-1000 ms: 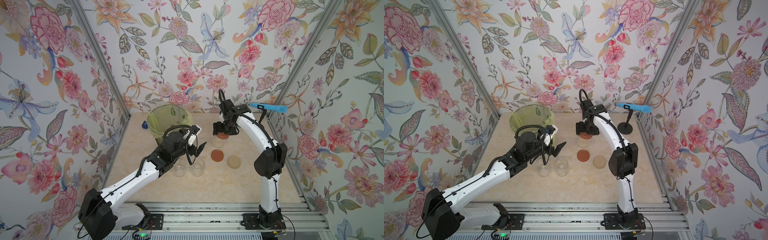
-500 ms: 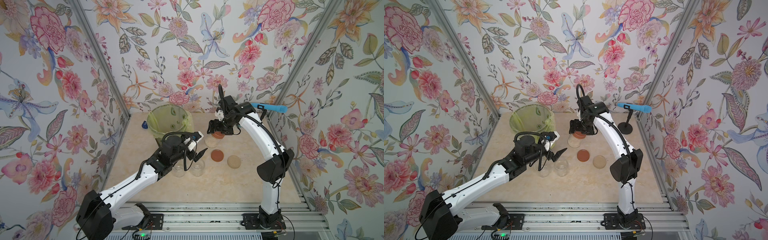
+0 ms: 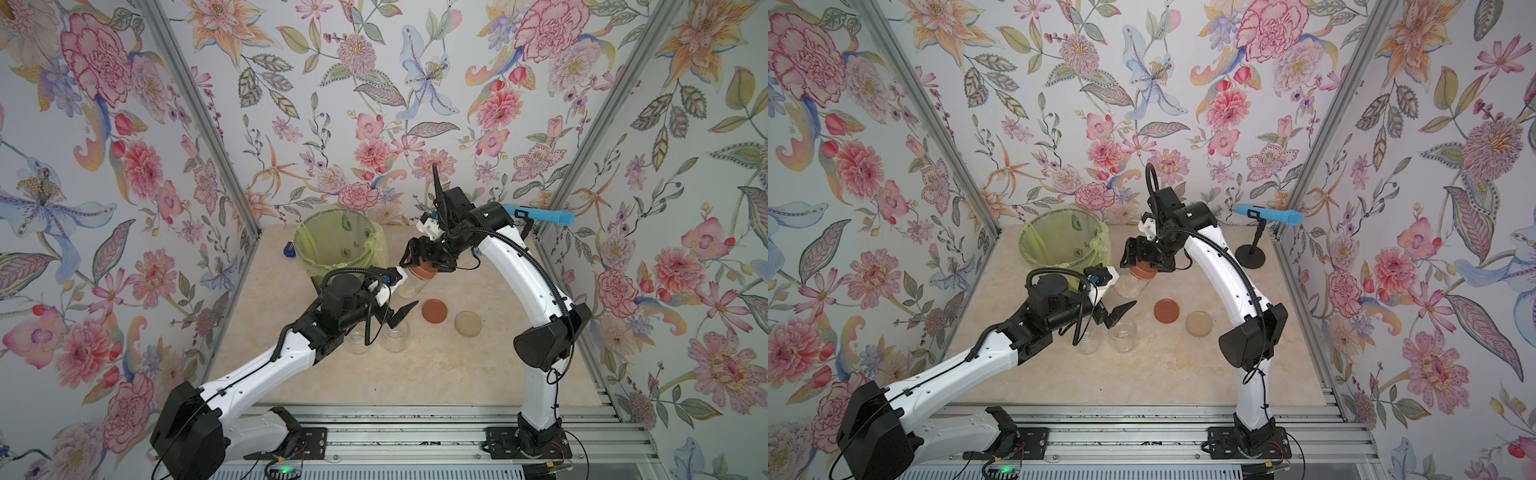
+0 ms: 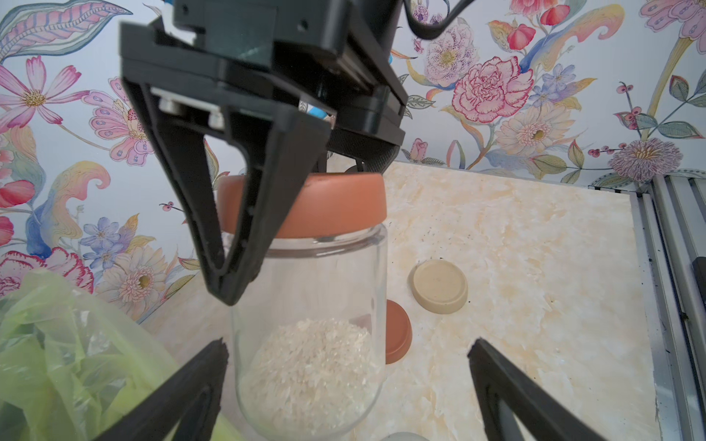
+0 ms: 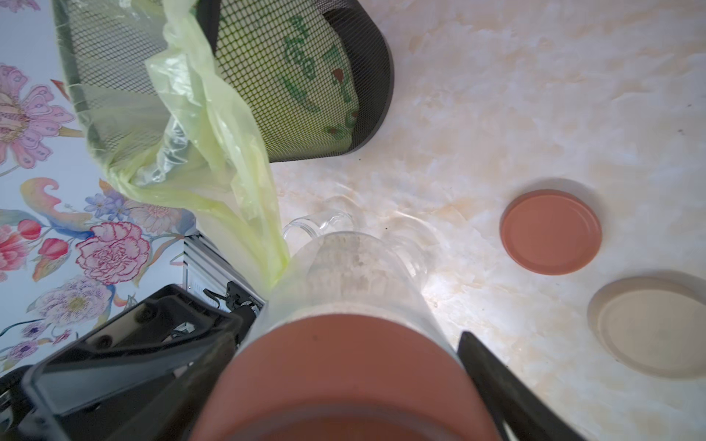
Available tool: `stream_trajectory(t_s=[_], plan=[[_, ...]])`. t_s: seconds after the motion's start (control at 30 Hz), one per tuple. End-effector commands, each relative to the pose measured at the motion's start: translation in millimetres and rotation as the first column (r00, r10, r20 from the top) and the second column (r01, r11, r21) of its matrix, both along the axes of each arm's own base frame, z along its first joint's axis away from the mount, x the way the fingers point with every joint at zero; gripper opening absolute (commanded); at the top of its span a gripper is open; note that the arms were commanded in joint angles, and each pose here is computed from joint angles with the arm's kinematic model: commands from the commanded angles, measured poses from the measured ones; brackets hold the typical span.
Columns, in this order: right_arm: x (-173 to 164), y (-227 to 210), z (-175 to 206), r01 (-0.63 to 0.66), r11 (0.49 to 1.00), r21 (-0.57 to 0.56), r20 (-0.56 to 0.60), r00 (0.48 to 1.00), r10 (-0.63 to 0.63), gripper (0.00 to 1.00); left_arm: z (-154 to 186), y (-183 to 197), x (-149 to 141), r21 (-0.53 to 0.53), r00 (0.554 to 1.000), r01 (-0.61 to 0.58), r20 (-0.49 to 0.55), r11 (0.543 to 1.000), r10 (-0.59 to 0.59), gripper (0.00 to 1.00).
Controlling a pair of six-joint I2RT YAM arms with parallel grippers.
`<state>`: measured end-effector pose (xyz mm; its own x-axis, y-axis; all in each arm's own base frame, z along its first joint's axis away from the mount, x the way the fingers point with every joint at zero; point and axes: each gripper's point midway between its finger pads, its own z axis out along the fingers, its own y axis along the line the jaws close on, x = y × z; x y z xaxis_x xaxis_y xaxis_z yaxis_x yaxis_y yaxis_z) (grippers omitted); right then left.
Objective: Empty moldy rice from jars
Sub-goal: Pick up the jar from the center of the board.
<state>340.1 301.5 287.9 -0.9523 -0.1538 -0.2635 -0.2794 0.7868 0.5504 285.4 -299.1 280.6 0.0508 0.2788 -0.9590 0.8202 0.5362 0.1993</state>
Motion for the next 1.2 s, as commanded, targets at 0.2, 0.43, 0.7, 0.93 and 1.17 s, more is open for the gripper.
stream_trajectory(t_s=[0.2, 0.43, 0.7, 0.93, 1.17], plan=[[-34.6, 17.4, 57.2, -0.121, 0.971, 0.205, 0.024, 0.993, 0.119, 0.0, 7.2, 12.2, -3.7, -0.035, 0.998, -0.046, 0.037, 0.998, 0.048, 1.0], [-47.8, 27.8, 66.1, -0.177, 0.952, 0.248, 0.027, 0.984, 0.176, 0.0, 5.7, 19.8, 3.4, -0.05, 0.996, -0.084, 0.025, 0.995, 0.085, 0.99], [-58.8, 37.0, 67.7, -0.222, 0.938, 0.267, 0.024, 0.974, 0.224, 0.0, 5.3, 26.5, 10.7, -0.068, 0.994, -0.112, 0.011, 0.991, 0.113, 0.95], [-61.8, 40.0, 63.5, -0.231, 0.937, 0.263, 0.013, 0.972, 0.236, 0.0, 1.5, 34.3, 18.4, -0.071, 0.988, -0.154, -0.005, 0.986, 0.154, 0.83], [-57.9, 41.9, 58.3, -0.228, 0.94, 0.253, 0.01, 0.972, 0.233, 0.0, 7.5, 40.1, 22.1, -0.105, 0.982, -0.187, -0.004, 0.977, 0.187, 0.49]])
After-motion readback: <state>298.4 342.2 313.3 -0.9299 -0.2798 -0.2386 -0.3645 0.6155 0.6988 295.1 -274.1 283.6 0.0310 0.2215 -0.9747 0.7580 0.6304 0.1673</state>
